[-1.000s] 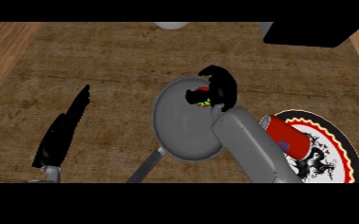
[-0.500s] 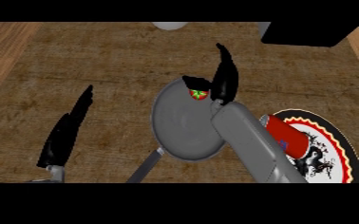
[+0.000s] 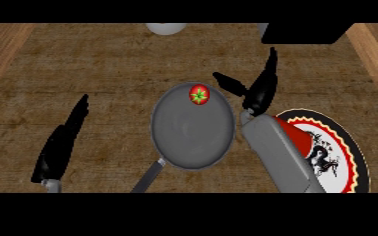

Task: Pick the tomato from the plate and place it in the pan

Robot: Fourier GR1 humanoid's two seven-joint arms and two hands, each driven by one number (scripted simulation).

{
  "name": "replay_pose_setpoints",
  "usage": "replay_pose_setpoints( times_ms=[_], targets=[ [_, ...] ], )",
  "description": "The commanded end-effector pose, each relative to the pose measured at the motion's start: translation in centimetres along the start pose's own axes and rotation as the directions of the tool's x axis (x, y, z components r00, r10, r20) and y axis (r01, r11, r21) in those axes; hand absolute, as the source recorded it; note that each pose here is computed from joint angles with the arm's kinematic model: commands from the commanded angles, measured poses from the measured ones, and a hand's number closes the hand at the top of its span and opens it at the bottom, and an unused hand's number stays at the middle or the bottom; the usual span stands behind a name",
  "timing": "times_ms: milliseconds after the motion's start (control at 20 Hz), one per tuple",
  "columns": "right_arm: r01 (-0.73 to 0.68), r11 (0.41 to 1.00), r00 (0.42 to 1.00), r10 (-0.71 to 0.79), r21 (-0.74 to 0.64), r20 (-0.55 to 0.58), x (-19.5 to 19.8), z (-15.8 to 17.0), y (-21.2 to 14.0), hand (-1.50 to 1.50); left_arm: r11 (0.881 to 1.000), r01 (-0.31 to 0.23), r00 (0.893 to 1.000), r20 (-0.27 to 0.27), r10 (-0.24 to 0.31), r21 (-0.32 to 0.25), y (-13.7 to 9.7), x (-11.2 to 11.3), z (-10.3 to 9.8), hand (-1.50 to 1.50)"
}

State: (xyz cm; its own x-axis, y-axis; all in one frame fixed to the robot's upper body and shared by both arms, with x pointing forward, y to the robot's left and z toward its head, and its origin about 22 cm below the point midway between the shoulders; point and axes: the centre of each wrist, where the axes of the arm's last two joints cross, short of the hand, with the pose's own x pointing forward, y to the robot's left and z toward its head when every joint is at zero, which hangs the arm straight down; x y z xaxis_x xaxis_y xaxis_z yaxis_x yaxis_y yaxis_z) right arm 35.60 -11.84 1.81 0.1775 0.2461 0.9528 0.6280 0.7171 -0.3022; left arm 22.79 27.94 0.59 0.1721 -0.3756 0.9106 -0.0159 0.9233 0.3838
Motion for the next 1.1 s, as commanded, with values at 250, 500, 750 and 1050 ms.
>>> replay_pose_setpoints(
  times_ms=[250,500,750,1050],
  targets=[
    [0.017,0.994,0.998,-0.01,-0.108,0.065,-6.1,2.9,-11.8,-1.5,0.999,0.001,1.0,-0.027,0.0,0.035,2.5,-1.2,1.4,0.0],
    [-0.018,0.992,0.998,0.026,-0.123,0.064,-6.8,5.6,-19.1,-1.5,0.999,-0.002,1.0,-0.023,0.003,0.043,1.1,-0.5,1.0,0.0],
    [0.002,0.995,0.996,0.008,-0.103,0.09,-6.4,5.5,-25.5,-1.5,1.0,-0.01,1.0,-0.025,0.01,-0.007,0.8,-0.5,1.1,0.0],
    [-0.002,0.996,0.997,0.009,-0.09,0.079,-8.2,7.0,-29.9,-1.5,0.999,-0.008,1.0,-0.007,0.008,0.031,0.8,-0.5,0.1,0.0]
  ],
)
